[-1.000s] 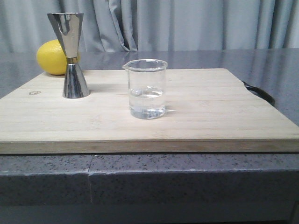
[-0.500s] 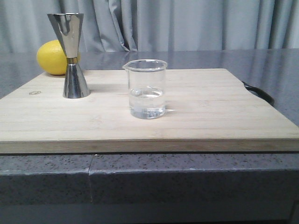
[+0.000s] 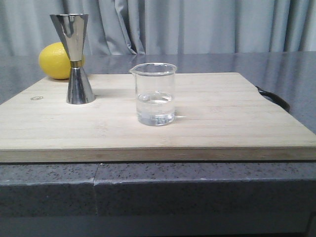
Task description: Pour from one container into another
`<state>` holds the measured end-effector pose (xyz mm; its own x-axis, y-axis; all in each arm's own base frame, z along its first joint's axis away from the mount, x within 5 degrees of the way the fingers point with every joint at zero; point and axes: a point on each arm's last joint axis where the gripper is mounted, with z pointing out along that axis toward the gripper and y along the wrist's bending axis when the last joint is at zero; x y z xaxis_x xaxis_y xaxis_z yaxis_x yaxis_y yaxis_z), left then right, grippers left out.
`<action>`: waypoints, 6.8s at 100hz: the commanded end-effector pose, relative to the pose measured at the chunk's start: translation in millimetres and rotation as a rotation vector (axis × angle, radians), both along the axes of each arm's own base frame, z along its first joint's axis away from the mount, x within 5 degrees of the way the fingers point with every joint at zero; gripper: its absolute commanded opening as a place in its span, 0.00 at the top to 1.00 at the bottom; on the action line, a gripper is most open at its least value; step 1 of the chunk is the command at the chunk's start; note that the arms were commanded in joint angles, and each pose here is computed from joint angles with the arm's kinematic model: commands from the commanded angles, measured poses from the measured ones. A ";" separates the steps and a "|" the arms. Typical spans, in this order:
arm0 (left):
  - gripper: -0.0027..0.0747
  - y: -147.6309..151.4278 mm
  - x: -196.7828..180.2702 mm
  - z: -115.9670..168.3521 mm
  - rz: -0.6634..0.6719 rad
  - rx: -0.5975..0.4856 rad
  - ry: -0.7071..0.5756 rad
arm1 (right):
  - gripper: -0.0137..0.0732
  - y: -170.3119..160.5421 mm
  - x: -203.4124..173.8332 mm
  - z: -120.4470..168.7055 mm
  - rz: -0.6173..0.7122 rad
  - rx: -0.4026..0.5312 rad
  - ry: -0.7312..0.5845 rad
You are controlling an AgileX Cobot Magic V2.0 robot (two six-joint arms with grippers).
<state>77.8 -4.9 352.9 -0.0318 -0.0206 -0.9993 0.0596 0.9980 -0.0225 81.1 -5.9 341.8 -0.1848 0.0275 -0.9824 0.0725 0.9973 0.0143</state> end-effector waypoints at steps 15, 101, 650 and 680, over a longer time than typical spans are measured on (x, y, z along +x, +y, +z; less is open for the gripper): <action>0.99 0.3 0.1 17.5 0.004 -0.014 -0.095 | 0.92 -0.7 1.5 16.8 -0.004 -0.025 -0.097; 0.31 1.3 0.2 17.5 0.016 0.031 -0.098 | 0.21 -1.4 1.7 18.9 -0.009 -0.052 -0.118; 0.59 -115.4 199.3 -45.7 -1.220 -0.031 -0.128 | 0.11 0.7 17.9 45.9 0.024 -0.021 0.119; 0.59 -115.4 199.3 -45.8 -1.220 -0.031 -0.127 | 0.11 19.8 36.0 43.1 0.244 0.015 0.134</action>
<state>285.0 -117.3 275.7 -0.0109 0.0805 -0.9967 0.9476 0.3192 0.0154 108.1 11.7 369.8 -0.4018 -0.0221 -0.9155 -0.1377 0.9898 0.0365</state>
